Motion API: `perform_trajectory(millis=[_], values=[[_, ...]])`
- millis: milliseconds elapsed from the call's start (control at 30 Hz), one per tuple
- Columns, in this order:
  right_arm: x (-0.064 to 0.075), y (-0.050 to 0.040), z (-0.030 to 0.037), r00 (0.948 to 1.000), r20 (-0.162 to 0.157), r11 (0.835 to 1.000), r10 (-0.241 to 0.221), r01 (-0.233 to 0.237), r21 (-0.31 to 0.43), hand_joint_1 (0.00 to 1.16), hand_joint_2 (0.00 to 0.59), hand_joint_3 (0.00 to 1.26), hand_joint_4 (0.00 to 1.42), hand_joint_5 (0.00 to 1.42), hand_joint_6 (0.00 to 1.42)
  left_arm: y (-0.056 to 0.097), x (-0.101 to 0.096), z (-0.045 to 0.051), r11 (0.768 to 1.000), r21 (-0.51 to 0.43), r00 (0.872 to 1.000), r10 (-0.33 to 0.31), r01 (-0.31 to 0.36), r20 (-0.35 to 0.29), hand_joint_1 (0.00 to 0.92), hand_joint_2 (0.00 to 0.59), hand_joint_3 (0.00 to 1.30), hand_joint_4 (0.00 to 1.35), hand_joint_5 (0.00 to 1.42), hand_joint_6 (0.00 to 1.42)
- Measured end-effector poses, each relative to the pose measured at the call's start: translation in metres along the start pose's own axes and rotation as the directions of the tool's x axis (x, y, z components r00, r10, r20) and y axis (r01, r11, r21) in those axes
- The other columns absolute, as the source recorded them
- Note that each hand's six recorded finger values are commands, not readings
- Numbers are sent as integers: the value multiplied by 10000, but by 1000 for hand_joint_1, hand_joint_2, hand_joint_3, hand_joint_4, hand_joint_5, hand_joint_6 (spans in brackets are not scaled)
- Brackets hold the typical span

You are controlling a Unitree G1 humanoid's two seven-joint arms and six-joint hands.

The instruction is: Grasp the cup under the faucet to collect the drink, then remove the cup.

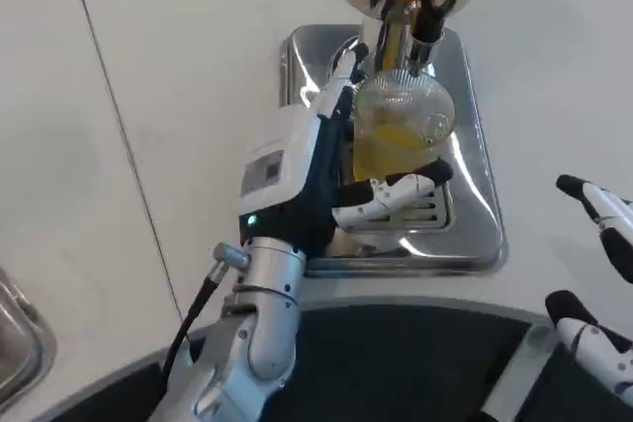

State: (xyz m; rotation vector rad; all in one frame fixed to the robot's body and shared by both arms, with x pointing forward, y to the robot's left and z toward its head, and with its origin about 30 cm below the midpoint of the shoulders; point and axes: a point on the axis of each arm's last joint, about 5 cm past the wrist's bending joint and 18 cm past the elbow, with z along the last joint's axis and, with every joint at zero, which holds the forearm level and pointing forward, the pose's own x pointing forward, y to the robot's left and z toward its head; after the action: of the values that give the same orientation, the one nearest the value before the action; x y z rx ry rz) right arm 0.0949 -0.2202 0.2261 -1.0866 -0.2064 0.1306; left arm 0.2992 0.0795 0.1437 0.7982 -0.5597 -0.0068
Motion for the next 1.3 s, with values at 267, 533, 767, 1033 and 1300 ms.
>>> perform_trajectory(millis=[267, 533, 767, 1033, 1300], values=[[22, -8, -8, 9998, -185, 9995, -1, 6, 306, 252, 507, 0, 0, 0, 0, -80, -14, 58, 9998, -179, 10000, -10, 10, 18, 340, 45, 98, 145, 431, 501], [17, -10, -9, 9994, -355, 9991, 14, 1, 421, 250, 507, 0, 0, 0, 0, -194, 15, 173, 9992, -367, 9998, 185, -186, -22, 399, 46, 240, 340, 716, 938], [-17, -50, -8, 9986, -507, 9987, -148, 172, 480, 249, 507, 0, 0, 0, 0, -339, 11, 346, 9964, -236, 9963, 808, -816, -304, 527, 55, 694, 916, 1216, 1421], [-35, -73, -16, 9974, -710, 9980, -96, 140, 613, 247, 508, 0, 0, 0, 0, -372, 6, 404, 9930, -339, 9933, 1124, -1132, -254, 664, 39, 1027, 1233, 1406, 1424], [-12, -94, -12, 9982, -589, 9983, -91, 125, 574, 247, 508, 0, 0, 0, 0, -345, 9, 376, 9923, -234, 9924, 1209, -1214, -244, 676, 0, 1046, 1236, 1350, 1424]])
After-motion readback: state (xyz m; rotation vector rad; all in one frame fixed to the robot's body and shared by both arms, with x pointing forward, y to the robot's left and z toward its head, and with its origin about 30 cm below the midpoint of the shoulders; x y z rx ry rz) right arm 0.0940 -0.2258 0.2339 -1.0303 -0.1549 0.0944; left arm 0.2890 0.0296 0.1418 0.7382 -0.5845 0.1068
